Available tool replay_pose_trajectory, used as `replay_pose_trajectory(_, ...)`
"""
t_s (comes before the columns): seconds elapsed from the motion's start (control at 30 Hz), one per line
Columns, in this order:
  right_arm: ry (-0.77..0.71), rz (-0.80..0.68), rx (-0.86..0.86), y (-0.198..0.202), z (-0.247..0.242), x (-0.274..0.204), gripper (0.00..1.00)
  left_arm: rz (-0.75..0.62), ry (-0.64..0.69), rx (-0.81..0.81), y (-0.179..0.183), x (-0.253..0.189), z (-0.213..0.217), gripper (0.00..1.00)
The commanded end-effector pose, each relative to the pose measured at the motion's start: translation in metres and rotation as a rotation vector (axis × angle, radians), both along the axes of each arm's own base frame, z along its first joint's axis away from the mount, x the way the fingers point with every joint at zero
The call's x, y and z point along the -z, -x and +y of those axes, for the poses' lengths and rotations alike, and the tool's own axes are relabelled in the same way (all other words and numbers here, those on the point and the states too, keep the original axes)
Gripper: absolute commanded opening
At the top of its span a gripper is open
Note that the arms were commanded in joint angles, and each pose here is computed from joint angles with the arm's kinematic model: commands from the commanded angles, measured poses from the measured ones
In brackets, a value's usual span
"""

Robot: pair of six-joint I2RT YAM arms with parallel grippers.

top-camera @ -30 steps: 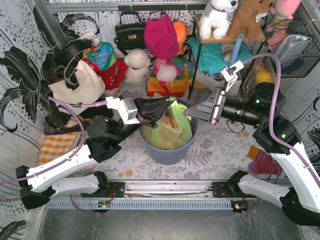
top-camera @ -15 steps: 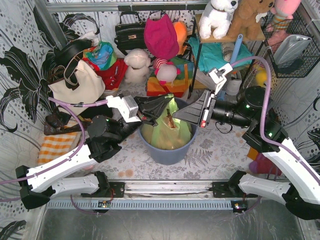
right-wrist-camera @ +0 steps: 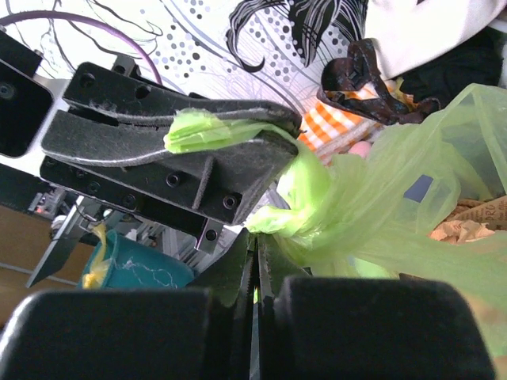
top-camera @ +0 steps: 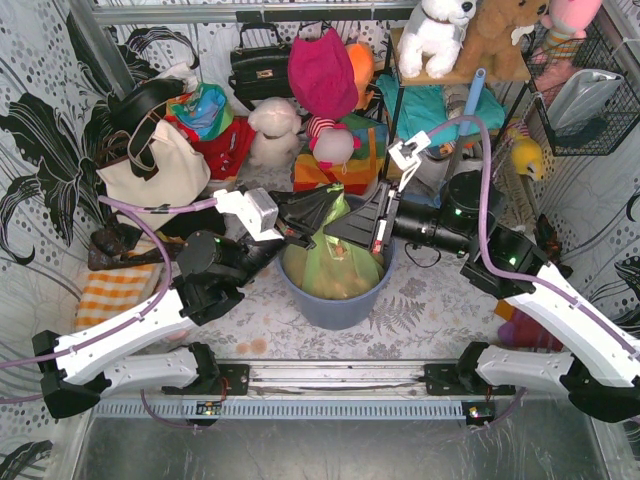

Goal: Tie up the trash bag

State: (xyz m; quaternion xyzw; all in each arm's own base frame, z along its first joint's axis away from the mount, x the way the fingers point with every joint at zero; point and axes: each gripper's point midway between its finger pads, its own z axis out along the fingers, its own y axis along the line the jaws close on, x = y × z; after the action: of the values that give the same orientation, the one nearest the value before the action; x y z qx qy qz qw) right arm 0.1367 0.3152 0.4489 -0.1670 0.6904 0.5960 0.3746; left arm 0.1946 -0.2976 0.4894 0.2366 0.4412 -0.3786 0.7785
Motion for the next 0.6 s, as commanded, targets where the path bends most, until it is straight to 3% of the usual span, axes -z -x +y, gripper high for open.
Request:
replay_pose_trajectory(0.0,0.031,-0.069,0.084,-0.009,0.000,-0.001,0.00,-0.019,0.037,-0.045,-0.006,-0.011,0.009,0.00)
replay_pose_trajectory(0.57,0.234,-0.218,0.384,-0.055,-0.001,0.044,0.00,-0.024,0.004,-0.029,-0.003,-0.006,0.006,0.00)
